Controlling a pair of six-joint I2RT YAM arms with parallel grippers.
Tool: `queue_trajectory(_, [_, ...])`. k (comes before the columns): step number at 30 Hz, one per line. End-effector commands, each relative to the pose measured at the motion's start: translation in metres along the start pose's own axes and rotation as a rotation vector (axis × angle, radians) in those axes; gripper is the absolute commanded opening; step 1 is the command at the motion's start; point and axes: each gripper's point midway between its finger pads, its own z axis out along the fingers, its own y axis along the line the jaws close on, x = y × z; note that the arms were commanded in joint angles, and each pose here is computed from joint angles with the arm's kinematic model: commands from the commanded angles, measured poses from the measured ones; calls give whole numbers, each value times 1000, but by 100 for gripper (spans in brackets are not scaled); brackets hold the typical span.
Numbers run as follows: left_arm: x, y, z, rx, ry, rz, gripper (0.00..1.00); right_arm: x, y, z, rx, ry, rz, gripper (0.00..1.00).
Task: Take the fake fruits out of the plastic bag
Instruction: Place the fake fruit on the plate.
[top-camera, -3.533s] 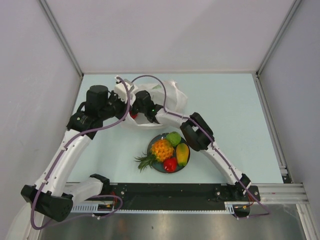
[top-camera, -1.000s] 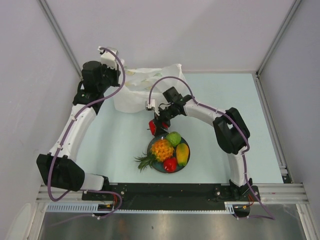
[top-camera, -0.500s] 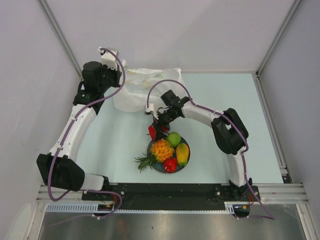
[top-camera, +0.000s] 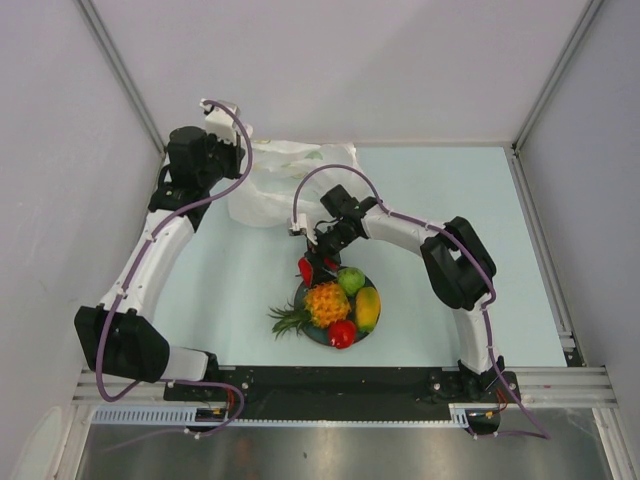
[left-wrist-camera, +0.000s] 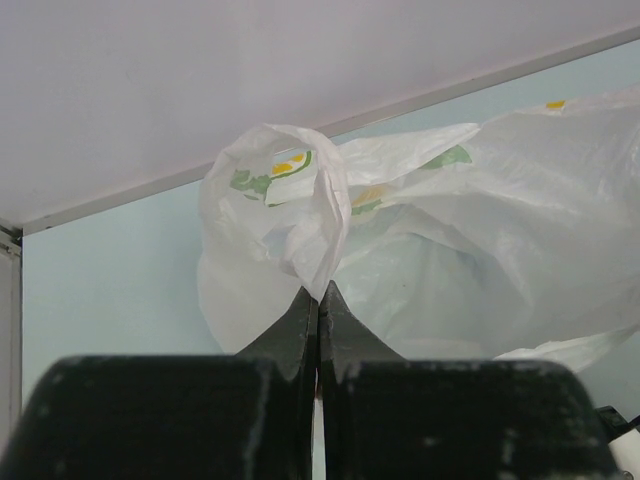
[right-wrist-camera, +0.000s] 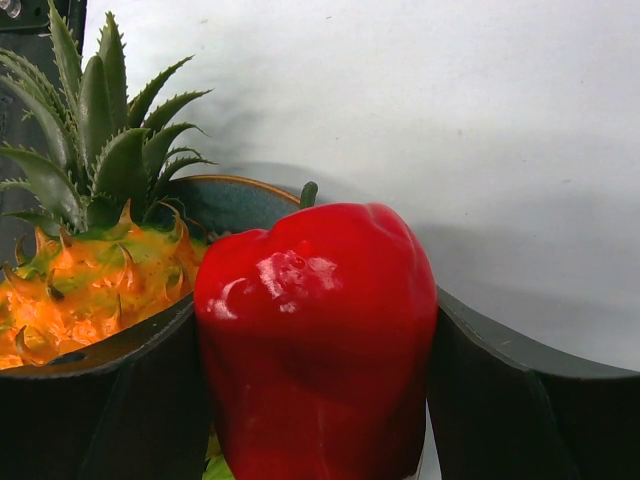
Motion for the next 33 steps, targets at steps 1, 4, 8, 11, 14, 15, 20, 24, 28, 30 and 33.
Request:
queue_trajectory(1, [-18,0,-8,11,-60,-5,0,4,5,4,-23,4,-2,41])
queue_trajectory(4, [-18,-1,-8,14,-60,-7,0,6,6,4,-20,10,2,43])
queue_trajectory(8, [-19,-2,-6,20,-62,-6,0,7,7,1,-20,14,0,50])
queue_trajectory(11, [-17,-2,-4,22,-58,-10,0,5,9,-4,-23,14,-8,60])
queue_trajectory(14, [-17,-3,-3,26,-61,-13,0,7,10,-6,-34,32,-2,67])
queue_trajectory(15, [-18,-3,-2,29,-61,-14,0,9,11,-7,-41,37,4,71])
queue_trajectory(20, [-17,-5,1,39,-59,-20,0,1,12,-11,-39,19,-8,91])
queue_trajectory(24, [-17,-5,2,40,-58,-21,0,-10,12,-13,-41,-3,-16,98])
queue_trajectory(28, [-15,-5,4,42,-55,-21,0,-20,10,-17,-37,-12,-23,100])
queue_trajectory(30, [-16,-5,4,44,-58,-22,0,-24,10,-19,-39,-15,-27,100])
queue_trajectory(33, [-15,-5,5,44,-55,-23,0,-31,11,-24,-40,-23,-40,100])
